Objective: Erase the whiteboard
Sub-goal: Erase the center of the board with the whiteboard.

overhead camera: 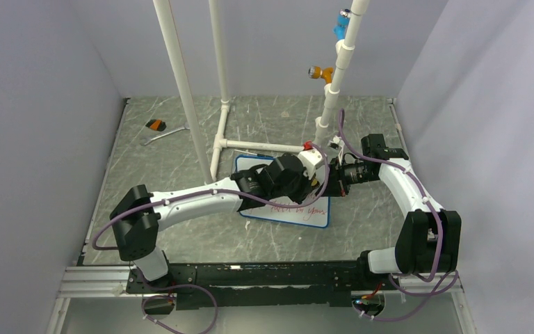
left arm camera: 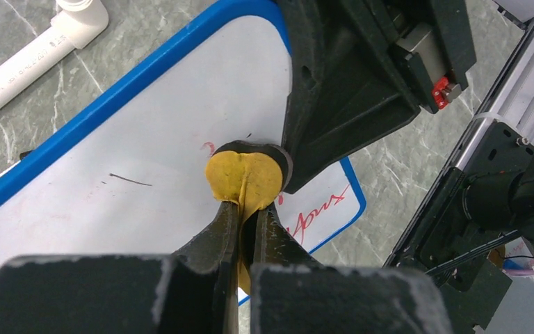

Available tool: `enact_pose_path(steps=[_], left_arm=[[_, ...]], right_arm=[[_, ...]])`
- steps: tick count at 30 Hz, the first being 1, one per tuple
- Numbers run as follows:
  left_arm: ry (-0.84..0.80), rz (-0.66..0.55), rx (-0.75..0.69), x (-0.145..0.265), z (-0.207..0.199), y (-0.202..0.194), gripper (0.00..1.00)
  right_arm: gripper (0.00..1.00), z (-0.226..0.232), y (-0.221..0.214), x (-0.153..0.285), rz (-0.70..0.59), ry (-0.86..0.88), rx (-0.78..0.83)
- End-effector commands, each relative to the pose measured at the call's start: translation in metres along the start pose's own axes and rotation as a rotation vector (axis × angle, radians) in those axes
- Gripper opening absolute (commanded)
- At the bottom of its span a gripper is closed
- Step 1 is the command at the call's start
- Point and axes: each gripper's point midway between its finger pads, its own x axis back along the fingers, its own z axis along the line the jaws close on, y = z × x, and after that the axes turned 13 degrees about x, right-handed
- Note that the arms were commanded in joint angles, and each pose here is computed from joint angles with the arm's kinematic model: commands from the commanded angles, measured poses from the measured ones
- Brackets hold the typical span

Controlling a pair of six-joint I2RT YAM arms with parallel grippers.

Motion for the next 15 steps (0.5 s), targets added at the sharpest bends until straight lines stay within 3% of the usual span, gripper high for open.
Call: enact_pose_path(steps=[1,5,15], left_arm=[[0.095,-0.121,0.033,0.009,0.04,0.047,0.0],[0.151,-0.17,0.061,0.024,0.064,0.064,0.0],[0.075,-0.185,0.066,0.032,0.046,0.061,0.0]], right_arm=[[0.0,0.01,0.008,0.001,-0.006,0.028,0.049],[0.0,0.011,0.008,0.001,-0.006,0.027,0.05],[0.0,0.009,0.007,0.001,-0.004,0.03,0.044]])
